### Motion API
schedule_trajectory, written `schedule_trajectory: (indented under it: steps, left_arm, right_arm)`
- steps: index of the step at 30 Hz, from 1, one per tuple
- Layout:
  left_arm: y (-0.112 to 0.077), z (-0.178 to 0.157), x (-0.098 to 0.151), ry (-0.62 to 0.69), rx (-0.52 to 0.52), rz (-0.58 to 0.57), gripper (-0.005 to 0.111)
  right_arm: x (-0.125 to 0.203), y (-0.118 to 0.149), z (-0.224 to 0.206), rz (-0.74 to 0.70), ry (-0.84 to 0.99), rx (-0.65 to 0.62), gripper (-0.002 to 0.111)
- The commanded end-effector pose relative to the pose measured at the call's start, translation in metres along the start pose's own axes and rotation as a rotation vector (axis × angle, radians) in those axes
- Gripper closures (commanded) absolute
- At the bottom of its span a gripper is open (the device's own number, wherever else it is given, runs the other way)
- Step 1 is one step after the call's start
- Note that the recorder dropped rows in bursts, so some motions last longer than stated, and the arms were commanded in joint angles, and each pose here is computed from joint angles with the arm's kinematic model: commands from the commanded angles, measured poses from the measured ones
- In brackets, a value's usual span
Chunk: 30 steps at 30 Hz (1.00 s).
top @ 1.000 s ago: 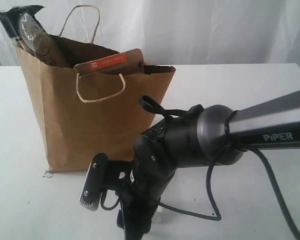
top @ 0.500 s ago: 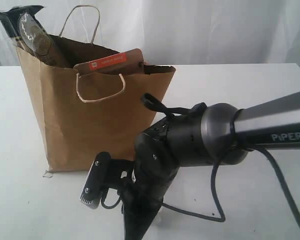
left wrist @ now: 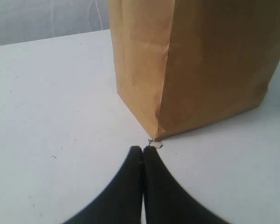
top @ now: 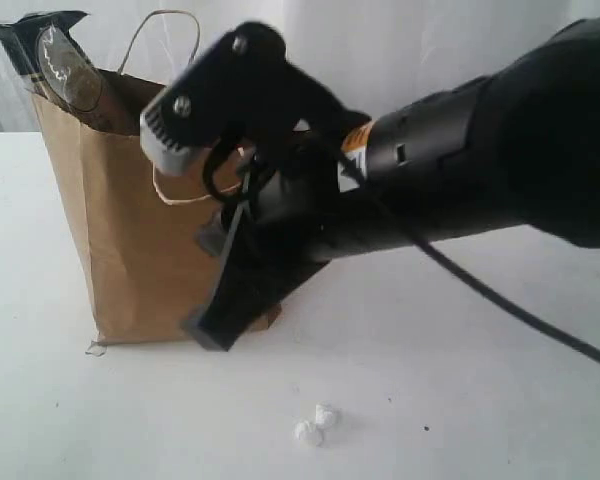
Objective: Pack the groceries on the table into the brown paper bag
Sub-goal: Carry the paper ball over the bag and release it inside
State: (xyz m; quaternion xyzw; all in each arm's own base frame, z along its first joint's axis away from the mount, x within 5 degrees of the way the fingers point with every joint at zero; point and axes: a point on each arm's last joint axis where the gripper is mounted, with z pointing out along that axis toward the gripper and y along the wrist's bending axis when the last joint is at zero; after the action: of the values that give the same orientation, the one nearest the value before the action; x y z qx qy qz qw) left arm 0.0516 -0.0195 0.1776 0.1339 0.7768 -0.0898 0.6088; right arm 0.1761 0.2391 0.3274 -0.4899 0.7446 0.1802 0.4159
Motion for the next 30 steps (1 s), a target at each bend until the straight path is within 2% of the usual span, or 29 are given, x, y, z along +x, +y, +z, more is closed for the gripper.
schedule_trajectory:
  steps: [1, 14, 23, 30]
  left_arm:
    - [0.000, 0.000, 0.001, 0.000, -0.003, -0.013, 0.107]
    - [0.000, 0.000, 0.001, 0.000, -0.003, -0.013, 0.107]
    - [0.000, 0.000, 0.001, 0.000, -0.003, -0.013, 0.107]
    - [0.000, 0.000, 0.001, 0.000, -0.003, -0.013, 0.107]
  right_arm:
    - [-0.019, -0.004, -0.020, 0.011, -0.164, 0.047, 0.108]
    - [-0.077, -0.020, -0.034, -0.011, -0.446, 0.141, 0.108]
    - [-0.099, -0.031, 0.023, -0.026, -0.387, 0.139, 0.108]
    - [-0.106, -0.055, 0.076, -0.009, -0.349, 0.171, 0.108]
